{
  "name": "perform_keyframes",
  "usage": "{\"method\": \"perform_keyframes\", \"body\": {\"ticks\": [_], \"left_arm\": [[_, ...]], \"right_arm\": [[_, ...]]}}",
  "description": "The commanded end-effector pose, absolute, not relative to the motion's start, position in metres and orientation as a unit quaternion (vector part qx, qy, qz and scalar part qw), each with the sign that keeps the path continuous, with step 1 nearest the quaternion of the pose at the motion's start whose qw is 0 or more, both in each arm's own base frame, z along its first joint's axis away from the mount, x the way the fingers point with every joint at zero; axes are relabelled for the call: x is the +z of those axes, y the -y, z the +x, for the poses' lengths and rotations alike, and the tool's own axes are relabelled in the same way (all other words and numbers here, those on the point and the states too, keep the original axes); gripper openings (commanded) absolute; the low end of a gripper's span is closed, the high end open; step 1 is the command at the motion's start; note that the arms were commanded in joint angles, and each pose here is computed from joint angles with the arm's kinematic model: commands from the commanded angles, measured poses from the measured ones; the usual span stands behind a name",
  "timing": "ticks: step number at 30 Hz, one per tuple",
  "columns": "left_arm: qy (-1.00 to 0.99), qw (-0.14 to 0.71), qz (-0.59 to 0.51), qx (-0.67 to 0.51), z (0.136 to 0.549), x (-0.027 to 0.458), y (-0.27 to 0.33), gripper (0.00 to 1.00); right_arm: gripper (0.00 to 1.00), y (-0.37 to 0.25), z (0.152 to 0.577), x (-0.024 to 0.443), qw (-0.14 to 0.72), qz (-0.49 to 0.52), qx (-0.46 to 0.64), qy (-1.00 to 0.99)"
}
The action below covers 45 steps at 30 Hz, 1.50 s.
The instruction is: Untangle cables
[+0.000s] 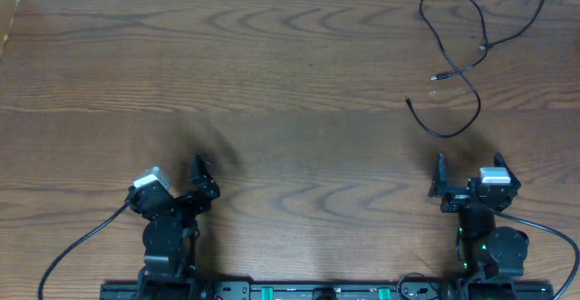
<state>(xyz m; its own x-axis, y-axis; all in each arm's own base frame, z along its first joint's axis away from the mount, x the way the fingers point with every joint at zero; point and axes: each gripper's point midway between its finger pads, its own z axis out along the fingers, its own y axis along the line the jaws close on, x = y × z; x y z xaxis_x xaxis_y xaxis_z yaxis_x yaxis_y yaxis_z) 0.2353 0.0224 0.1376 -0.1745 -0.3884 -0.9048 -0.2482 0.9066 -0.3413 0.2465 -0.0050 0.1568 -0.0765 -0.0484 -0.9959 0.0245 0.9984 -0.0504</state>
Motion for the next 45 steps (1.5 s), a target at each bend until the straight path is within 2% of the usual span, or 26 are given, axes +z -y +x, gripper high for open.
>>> {"method": "perform_keyframes", "body": {"ticks": [1,11,18,45], "left_arm": [[-0.766,0.612,-0.186,-0.058,0.236,0.129,-0.02,0.98],[-0.742,0.653,-0.141,-0.049,0.243,0.14,-0.015,0.98],[-0.748,0.652,-0.116,-0.042,0.243,0.138,-0.011,0.98],[-0.749,0.651,-0.117,-0.041,0.243,0.138,-0.011,0.98]], "right_arm": [[0.99,0.008,0.246,0.157,0.68,-0.008,-0.036,-0.733],[0.99,0.008,0.246,0.157,0.68,-0.008,-0.036,-0.733],[0.99,0.008,0.246,0.157,0.68,-0.008,-0.036,-0.733],[0.99,0.008,0.246,0.157,0.68,-0.008,-0.036,-0.733]]}}
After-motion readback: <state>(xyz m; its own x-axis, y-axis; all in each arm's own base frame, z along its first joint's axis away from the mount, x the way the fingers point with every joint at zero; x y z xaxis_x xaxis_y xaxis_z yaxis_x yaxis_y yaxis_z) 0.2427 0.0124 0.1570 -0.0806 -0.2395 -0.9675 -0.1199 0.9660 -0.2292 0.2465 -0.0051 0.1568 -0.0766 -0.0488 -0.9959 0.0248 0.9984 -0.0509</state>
